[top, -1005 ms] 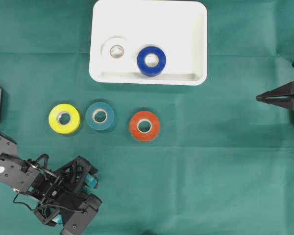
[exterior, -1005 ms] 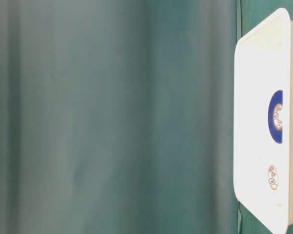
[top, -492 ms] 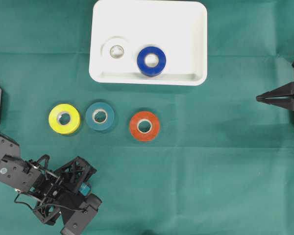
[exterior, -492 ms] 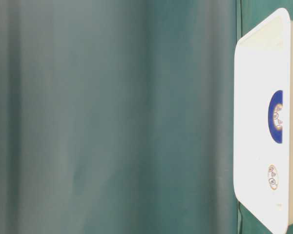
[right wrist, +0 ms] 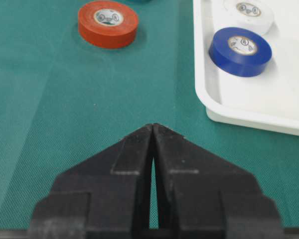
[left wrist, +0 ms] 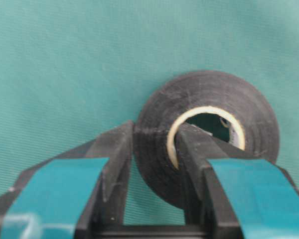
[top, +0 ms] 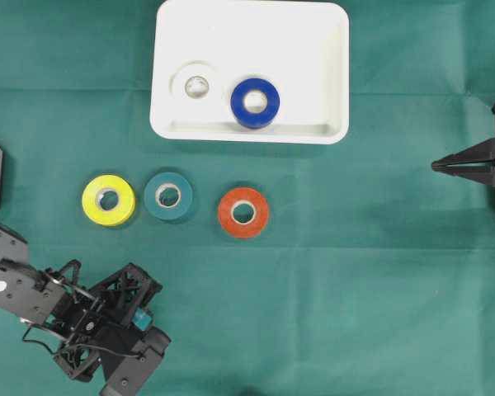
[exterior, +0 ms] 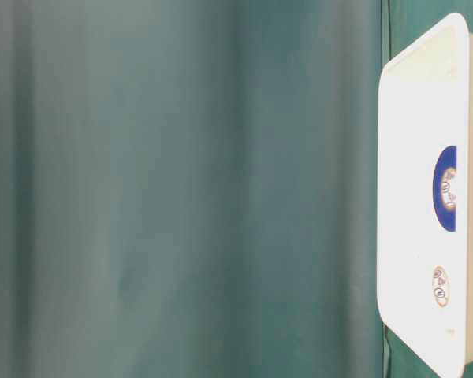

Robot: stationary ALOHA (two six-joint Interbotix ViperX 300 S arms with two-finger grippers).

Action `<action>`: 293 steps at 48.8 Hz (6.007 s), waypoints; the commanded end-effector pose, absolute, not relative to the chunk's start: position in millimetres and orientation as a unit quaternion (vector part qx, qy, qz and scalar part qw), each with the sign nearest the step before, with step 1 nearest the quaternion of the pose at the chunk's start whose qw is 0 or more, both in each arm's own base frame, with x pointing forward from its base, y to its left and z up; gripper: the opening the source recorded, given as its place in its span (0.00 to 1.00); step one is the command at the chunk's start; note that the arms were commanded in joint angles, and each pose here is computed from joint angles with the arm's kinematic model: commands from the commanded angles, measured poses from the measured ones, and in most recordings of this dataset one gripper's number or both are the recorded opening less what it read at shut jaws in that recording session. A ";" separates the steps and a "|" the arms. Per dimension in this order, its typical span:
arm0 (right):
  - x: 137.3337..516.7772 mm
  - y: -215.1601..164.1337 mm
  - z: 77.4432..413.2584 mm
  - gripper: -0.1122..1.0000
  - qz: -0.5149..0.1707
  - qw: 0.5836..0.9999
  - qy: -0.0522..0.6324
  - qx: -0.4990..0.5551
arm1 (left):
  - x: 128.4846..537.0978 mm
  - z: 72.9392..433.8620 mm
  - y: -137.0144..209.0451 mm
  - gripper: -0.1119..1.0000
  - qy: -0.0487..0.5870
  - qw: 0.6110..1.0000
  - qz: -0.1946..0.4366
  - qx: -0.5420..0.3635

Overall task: Put the tape into the white case with the left arm.
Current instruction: 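Lower the left gripper into the black roll's core and grip it, then carry the black tape roll into the tray's upper left corner, then release the black roll and withdraw the left gripper leftward, then move the open left gripper over the yellow tape roll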

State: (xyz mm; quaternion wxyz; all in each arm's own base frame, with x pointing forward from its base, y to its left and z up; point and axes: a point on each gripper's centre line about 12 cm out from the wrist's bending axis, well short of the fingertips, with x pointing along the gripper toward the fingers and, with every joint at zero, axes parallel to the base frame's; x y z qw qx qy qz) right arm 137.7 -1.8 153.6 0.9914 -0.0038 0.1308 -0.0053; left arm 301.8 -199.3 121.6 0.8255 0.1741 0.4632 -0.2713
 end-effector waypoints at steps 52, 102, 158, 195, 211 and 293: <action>139.8 -2.0 157.8 0.01 -0.006 0.992 0.125 -0.003 | 340.8 178.9 -98.3 0.30 0.490 0.850 -0.153 0.117; 139.3 -2.0 156.6 0.01 -0.006 0.992 0.126 -0.003 | 345.0 192.2 148.4 0.30 0.424 0.896 0.123 0.045; 139.3 -2.0 156.6 0.01 -0.006 0.992 0.126 -0.003 | 332.2 174.4 198.6 0.87 0.401 0.897 0.183 0.042; 139.5 -2.0 157.0 0.01 -0.006 0.992 0.126 -0.003 | 284.0 180.6 168.5 0.95 0.401 0.897 0.182 0.041; 139.6 -2.0 157.2 0.01 -0.006 0.992 0.126 -0.003 | 223.0 182.9 127.8 0.95 0.398 0.899 0.176 0.043; 139.5 -2.0 157.0 0.01 -0.006 0.992 0.126 -0.004 | 208.4 204.1 -7.2 0.93 0.309 0.950 -0.030 0.043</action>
